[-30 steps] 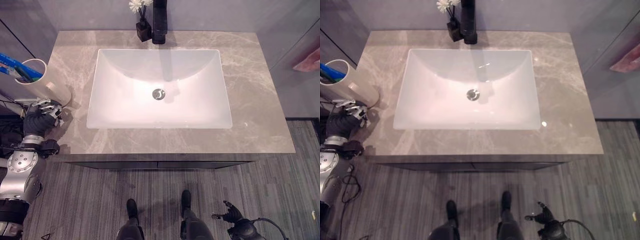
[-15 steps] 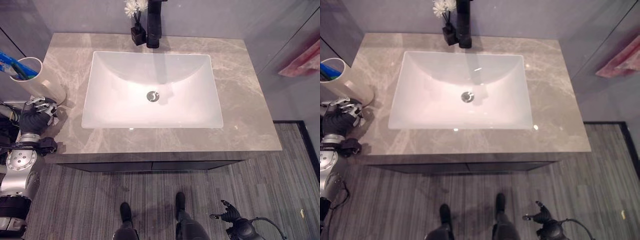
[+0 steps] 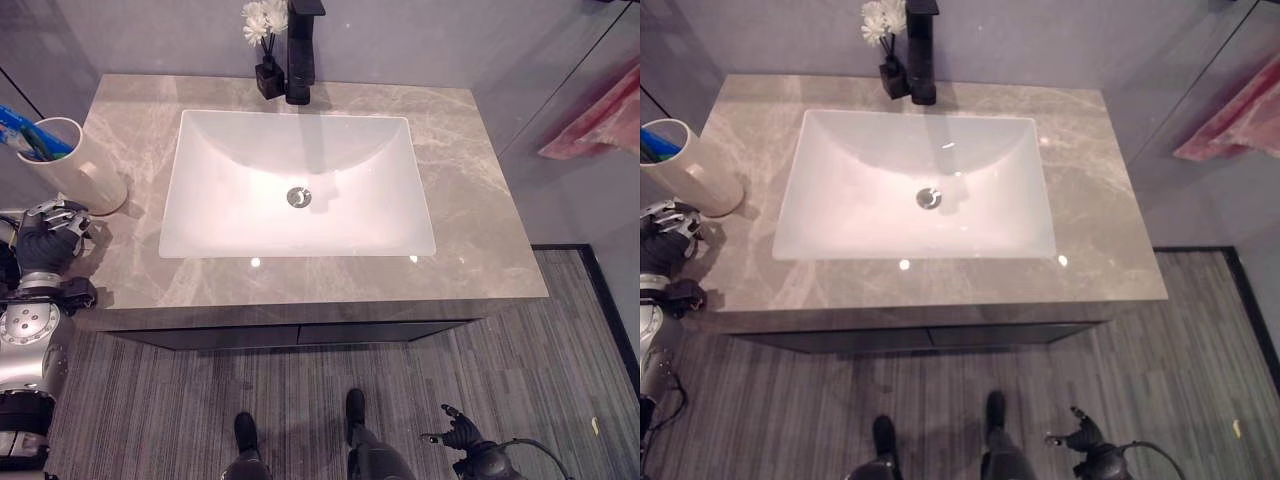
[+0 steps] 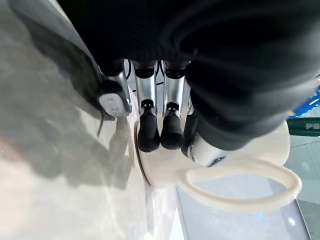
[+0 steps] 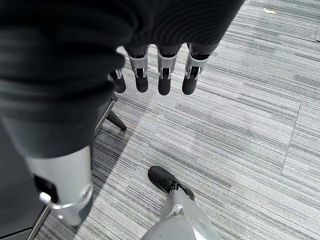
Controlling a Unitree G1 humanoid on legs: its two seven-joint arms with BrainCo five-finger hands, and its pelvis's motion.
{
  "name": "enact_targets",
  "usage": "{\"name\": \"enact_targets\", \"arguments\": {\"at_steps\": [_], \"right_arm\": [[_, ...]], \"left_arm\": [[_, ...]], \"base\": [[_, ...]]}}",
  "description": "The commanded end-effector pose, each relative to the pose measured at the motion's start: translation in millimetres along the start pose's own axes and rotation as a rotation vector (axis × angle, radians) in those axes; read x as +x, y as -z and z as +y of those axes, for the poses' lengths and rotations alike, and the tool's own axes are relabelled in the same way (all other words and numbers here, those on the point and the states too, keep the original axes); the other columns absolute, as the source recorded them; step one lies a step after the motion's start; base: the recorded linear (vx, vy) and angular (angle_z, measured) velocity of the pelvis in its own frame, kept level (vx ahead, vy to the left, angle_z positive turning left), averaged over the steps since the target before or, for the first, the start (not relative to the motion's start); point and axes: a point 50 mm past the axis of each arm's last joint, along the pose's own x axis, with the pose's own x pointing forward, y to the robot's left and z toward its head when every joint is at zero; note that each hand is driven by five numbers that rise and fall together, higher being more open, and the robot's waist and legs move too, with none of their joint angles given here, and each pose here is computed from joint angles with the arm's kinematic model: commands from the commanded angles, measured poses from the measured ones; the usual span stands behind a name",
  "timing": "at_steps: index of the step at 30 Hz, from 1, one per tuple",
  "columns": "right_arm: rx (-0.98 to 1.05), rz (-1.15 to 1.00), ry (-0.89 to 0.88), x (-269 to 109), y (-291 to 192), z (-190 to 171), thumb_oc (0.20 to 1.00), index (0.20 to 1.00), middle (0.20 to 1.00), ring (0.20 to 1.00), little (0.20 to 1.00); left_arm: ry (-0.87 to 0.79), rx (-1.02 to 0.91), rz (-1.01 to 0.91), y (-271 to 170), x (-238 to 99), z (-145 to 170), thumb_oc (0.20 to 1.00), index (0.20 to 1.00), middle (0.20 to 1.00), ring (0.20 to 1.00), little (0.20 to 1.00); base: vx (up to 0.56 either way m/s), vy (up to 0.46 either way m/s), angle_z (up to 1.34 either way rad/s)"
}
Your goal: Put brush and paste in cup on sink, flatten towel.
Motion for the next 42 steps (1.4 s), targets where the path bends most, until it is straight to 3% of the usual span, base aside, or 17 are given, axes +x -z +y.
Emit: {"name": "enact_targets", "arguments": {"at_steps": [1, 42], "right_arm": [[-0.045, -0.067, 0.040, 3.8, -14.7, -19.3, 1.000, 1.000, 1.000, 1.000, 1.000], [-0.056, -0.115, 0.054, 4.0, -24.7, -22.8, 1.000, 1.000, 1.000, 1.000, 1.000]], "left_arm": [[-0.049, -0.011, 0.026, 9.9, -1.2, 4.4, 0.200, 0.200, 0.200, 0.200, 0.200], [-0.134, 0.002, -0.160, -53.7, 56.2, -16.3, 0.200, 0.200, 0.200, 0.200, 0.200]], "base": [[0.00, 0.000, 0.00], [0.00, 0.001, 0.01]]}}
